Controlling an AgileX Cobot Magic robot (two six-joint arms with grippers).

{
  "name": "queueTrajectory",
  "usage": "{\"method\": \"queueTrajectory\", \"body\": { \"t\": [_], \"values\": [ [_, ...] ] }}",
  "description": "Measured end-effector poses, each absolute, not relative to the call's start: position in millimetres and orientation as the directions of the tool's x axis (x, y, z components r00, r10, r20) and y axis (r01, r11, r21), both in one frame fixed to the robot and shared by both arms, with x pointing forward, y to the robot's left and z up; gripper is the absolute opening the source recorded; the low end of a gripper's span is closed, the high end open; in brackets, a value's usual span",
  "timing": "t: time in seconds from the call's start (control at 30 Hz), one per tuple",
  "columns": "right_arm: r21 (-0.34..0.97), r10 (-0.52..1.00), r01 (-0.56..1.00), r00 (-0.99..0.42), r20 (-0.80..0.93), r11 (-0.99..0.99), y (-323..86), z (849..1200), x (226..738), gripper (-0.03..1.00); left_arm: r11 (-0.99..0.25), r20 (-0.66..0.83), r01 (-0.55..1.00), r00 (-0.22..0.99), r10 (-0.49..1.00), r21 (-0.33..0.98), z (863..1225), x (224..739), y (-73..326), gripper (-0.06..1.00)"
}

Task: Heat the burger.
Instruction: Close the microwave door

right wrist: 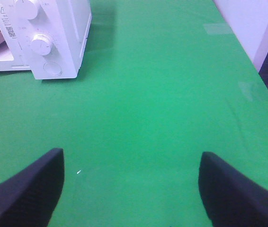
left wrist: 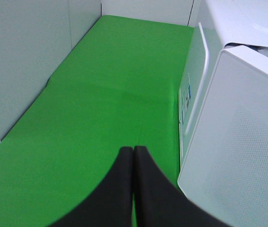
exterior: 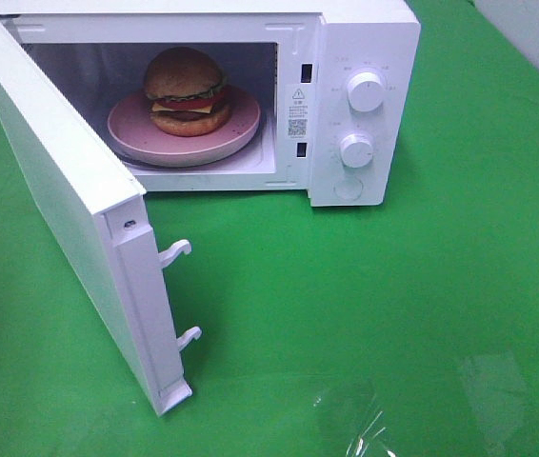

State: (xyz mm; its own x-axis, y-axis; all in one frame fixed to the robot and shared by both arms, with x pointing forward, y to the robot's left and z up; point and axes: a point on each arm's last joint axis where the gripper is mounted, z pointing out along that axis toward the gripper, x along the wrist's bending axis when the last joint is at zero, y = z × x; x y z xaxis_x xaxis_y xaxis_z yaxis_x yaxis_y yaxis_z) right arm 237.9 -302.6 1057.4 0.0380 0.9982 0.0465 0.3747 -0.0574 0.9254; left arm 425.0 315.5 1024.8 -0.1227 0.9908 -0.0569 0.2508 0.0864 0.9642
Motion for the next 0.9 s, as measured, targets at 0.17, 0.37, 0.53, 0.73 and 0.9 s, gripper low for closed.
{"method": "queueTrajectory", "body": {
  "t": [0.17, 0.37, 0.53, 0.73, 0.9],
  "values": [
    [0.925, 0.998, 0.375, 0.038, 0.047, -0.057, -302.6, 1057.4, 237.9, 0.76, 0.071, -0.059, 0.178, -0.075, 0.995, 0.981, 1006.3, 431.1, 312.0, 0.00],
    [0.925, 0.998, 0.375, 0.038, 0.047, -0.057, -302.6, 1057.4, 237.9, 0.76, 0.063, -0.071, 0.170, 0.041, 0.997, 0.983, 993.1, 438.0, 301.9, 0.00],
    [0.925, 0.998, 0.375, 0.038, 0.047, -0.057, -302.6, 1057.4, 237.9, 0.76, 0.066, -0.092, 0.154, 0.172, 0.981, 0.986, 984.7, 447.2, 290.3, 0.00],
    [0.925, 0.998, 0.375, 0.038, 0.047, -0.057, -302.6, 1057.4, 237.9, 0.76, 0.101, -0.142, 0.183, 0.229, 0.963, 0.978, 977.3, 450.9, 284.5, 0.00],
    [0.925, 0.998, 0.375, 0.038, 0.047, -0.057, -302.6, 1057.4, 237.9, 0.76, 0.070, -0.127, 0.196, 0.293, 0.948, 0.978, 976.4, 456.2, 274.9, 0.00]
  ]
}}
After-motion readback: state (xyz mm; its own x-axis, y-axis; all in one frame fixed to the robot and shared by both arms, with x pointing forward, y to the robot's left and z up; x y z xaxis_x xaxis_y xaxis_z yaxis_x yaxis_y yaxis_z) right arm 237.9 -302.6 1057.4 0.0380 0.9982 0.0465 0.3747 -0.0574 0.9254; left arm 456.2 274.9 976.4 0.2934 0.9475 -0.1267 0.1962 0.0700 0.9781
